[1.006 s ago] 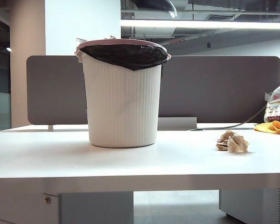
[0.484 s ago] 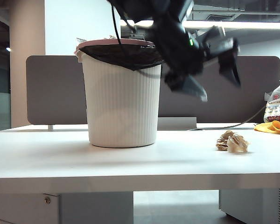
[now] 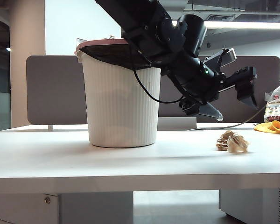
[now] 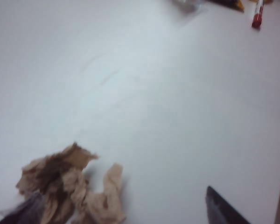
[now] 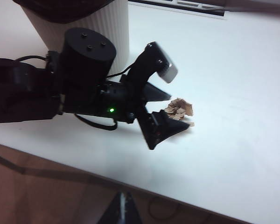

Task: Pick up all the trash on the table and put it in the trash can.

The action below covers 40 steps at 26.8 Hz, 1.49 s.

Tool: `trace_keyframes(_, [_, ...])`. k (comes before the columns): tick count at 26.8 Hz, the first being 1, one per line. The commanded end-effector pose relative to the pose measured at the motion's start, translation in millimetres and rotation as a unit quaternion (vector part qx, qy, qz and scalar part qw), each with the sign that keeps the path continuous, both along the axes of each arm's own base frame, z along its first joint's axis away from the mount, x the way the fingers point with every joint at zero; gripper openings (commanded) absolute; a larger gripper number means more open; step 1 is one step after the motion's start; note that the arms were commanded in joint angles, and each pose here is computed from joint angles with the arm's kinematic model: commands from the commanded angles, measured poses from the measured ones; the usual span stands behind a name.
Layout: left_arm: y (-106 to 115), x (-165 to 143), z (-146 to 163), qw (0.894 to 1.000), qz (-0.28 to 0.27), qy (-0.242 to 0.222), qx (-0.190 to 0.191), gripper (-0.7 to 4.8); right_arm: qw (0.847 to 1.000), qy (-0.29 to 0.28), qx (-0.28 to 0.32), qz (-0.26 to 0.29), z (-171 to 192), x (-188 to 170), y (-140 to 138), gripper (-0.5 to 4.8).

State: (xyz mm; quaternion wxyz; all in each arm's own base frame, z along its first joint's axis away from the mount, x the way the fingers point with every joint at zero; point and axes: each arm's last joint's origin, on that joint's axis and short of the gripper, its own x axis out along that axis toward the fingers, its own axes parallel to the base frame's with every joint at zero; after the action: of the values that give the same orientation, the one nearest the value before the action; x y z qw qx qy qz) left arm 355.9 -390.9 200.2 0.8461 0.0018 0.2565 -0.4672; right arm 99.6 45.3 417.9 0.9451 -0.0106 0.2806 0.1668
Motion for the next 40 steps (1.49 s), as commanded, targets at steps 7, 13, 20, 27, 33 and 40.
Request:
trace_keyframes(7, [-13,-5,-20,0.999,0.035,0.0,0.006,4.79,1.0,-0.007,0.005,0.006,2,0,1,-0.01])
trace_keyframes(13, [-17,-8,-30,0.995,0.093,-0.017,0.042,4.79,1.0,-0.012,-0.001,0.013,2,0,1,-0.01])
trace_keyframes(20, [-19,-8,-45,0.994,0.096,-0.012,0.057,4.79,1.0,-0.011,0.004,0.023,2,0,1,-0.01])
trace_keyframes(27, [-23,-8,-46,0.996,0.08,-0.015,0.034,4.79,1.0,-0.013,0.003,0.022,3,0,1,-0.01])
trace_keyframes(33, [-24,-7,-47,0.997,0.066,-0.015,0.02,2.75,1.0,-0.013,0.003,0.022,3,0,1,-0.01])
trace_keyframes(40, [-26,-8,-54,0.999,0.036,0.001,0.014,-0.06,1.0,-0.015,0.0,0.024,3,0,1,-0.01])
